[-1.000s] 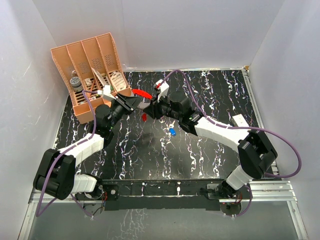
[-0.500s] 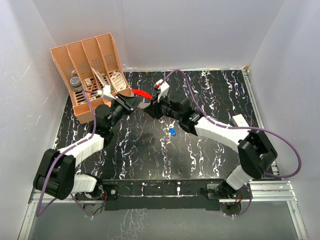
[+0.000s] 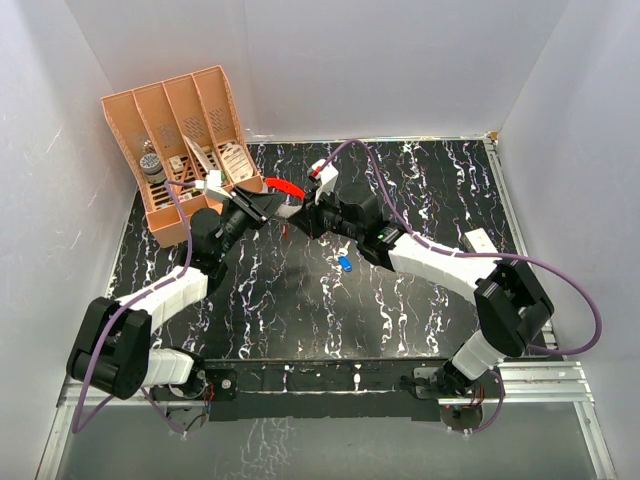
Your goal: Put the keys on the keyring
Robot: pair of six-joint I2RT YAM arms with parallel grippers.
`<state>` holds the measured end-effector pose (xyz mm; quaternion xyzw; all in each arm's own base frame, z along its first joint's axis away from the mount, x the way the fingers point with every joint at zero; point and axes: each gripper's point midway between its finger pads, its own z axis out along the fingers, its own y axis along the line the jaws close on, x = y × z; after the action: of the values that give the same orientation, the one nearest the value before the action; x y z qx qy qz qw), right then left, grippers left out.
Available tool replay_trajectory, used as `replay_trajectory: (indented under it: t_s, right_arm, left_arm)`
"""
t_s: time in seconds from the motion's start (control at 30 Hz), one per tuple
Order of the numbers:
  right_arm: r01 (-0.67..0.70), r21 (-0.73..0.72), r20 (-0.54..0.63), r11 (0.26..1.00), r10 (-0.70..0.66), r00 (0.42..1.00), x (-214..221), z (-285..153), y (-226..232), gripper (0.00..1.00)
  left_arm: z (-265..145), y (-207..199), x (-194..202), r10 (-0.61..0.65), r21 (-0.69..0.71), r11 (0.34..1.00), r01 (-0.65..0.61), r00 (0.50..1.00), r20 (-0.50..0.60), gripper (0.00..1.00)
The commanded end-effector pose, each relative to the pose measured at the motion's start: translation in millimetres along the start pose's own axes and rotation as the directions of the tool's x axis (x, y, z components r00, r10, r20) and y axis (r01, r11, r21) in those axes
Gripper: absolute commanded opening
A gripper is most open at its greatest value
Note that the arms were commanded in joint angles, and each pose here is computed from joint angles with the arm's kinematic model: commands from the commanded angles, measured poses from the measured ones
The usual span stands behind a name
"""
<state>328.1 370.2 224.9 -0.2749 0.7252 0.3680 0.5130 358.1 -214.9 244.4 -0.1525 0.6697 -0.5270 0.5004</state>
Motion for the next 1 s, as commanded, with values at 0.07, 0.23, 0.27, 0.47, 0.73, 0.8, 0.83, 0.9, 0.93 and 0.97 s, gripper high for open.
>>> replay_trajectory:
  t_s: [0.07, 0.23, 0.27, 0.47, 0.73, 0.8, 0.83, 0.9, 0.93, 0.97]
  right_arm:
    - [0.036, 0.001, 0.103, 0.999, -0.036, 0.994, -44, -5, 9, 0.00]
    - [0.047, 0.013, 0.114, 0.999, -0.048, 0.992, -50, -8, 8, 0.00]
    - [0.048, 0.015, 0.112, 0.999, -0.050, 0.992, -50, -8, 8, 0.00]
    - [0.053, 0.018, 0.114, 0.998, -0.054, 0.992, -51, -9, 7, 0.00]
    - [0.039, 0.049, 0.097, 0.998, -0.043, 0.994, -45, -12, 2, 0.23]
    - [0.029, 0.077, 0.111, 0.997, -0.037, 0.993, -45, -17, -2, 0.34]
    - [0.027, 0.086, 0.114, 0.996, -0.037, 0.993, -45, -19, -4, 0.37]
    - [0.030, 0.104, 0.109, 0.994, -0.041, 0.993, -42, -21, -7, 0.38]
    - [0.034, 0.111, 0.101, 0.993, -0.045, 0.994, -39, -22, -9, 0.38]
    - [0.037, 0.112, 0.091, 0.993, -0.047, 0.995, -36, -22, -9, 0.38]
  left_arm:
    - [5, -19, -8, 0.023, 0.058, 0.998, -0.023, 1.000, 0.003, 0.00]
    - [6, -6, 1, 0.026, 0.035, 0.999, -0.025, 0.999, -0.025, 0.00]
    - [6, -4, 3, 0.025, 0.035, 0.999, -0.024, 0.999, -0.030, 0.00]
    - [6, 0, 9, 0.013, 0.031, 0.999, -0.012, 0.999, -0.051, 0.00]
    - [5, -7, 1, 0.012, 0.022, 1.000, -0.012, 0.999, -0.032, 0.00]
    - [5, -10, -1, 0.009, 0.024, 1.000, -0.008, 1.000, -0.026, 0.00]
    - [4, -10, -2, 0.005, 0.019, 1.000, -0.005, 1.000, -0.024, 0.00]
    - [4, -12, -4, 0.005, 0.012, 1.000, -0.005, 1.000, -0.022, 0.00]
    - [4, -11, -5, 0.003, 0.006, 1.000, -0.003, 1.000, -0.022, 0.00]
    - [4, -13, -5, 0.003, 0.005, 1.000, -0.003, 1.000, -0.021, 0.00]
